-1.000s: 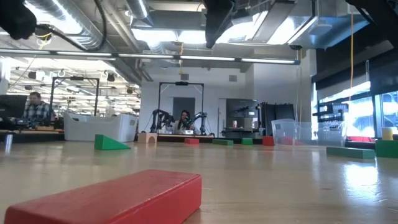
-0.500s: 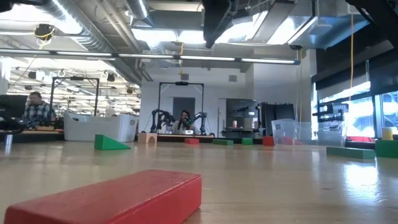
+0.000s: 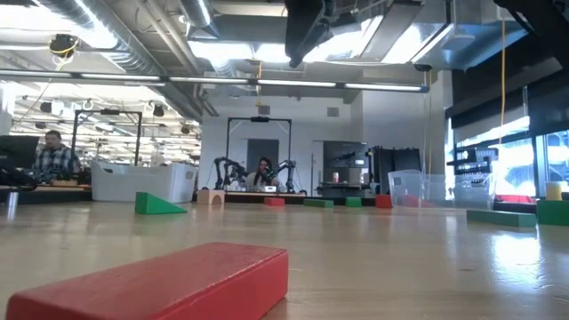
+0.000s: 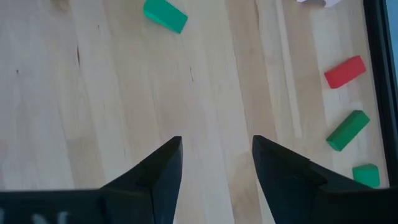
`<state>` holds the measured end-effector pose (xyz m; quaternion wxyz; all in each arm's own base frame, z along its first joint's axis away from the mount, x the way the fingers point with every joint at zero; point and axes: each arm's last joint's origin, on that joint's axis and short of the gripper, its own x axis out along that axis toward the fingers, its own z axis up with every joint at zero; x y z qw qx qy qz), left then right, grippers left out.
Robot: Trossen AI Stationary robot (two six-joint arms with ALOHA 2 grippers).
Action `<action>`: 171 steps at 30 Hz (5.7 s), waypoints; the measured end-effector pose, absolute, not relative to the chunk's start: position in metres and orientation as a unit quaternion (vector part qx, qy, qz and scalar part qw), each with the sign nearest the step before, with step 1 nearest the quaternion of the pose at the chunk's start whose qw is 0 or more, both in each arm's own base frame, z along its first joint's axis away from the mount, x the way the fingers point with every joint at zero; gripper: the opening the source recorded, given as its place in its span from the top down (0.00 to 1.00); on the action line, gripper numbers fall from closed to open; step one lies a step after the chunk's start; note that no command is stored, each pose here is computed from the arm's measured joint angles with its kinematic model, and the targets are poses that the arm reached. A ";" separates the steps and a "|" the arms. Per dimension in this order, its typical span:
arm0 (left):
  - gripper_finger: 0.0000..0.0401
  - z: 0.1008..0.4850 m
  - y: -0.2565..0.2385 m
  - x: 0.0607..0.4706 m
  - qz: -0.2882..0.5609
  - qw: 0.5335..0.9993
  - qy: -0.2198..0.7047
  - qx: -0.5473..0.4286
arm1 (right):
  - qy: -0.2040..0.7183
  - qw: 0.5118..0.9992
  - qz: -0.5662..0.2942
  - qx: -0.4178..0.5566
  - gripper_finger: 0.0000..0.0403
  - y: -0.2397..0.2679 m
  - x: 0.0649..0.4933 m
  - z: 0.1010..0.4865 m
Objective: Sort & place blocks by color
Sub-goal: Put the light brown block into the gray bin
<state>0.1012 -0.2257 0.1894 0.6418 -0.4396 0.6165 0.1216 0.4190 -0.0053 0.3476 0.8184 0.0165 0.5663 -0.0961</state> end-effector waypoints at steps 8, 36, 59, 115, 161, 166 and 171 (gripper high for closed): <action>0.66 0.182 -0.224 0.104 0.160 0.638 0.612 -0.439 | 0.564 0.820 -0.095 0.015 0.52 -0.005 0.420 0.348; 0.66 0.183 -0.227 0.108 0.108 0.634 0.643 -0.416 | 0.564 0.820 -0.096 0.016 0.52 -0.007 0.420 0.348; 0.66 0.159 -0.243 0.109 0.016 0.654 0.688 -0.314 | 0.560 0.820 -0.113 0.033 0.52 -0.017 0.420 0.348; 0.66 0.194 -0.165 0.179 0.160 0.709 0.570 -0.383 | 0.557 0.826 -0.089 -0.001 0.52 -0.017 0.421 0.349; 0.66 0.195 -0.145 0.194 0.237 0.709 0.514 -0.421 | 0.415 0.901 0.126 -0.015 0.52 -0.007 0.447 0.364; 0.66 0.195 -0.145 0.195 0.233 0.703 0.518 -0.427 | 0.411 0.903 0.126 -0.015 0.52 -0.007 0.447 0.365; 0.66 0.195 -0.146 0.195 0.229 0.690 0.527 -0.441 | 0.411 0.903 0.126 -0.015 0.52 -0.007 0.447 0.365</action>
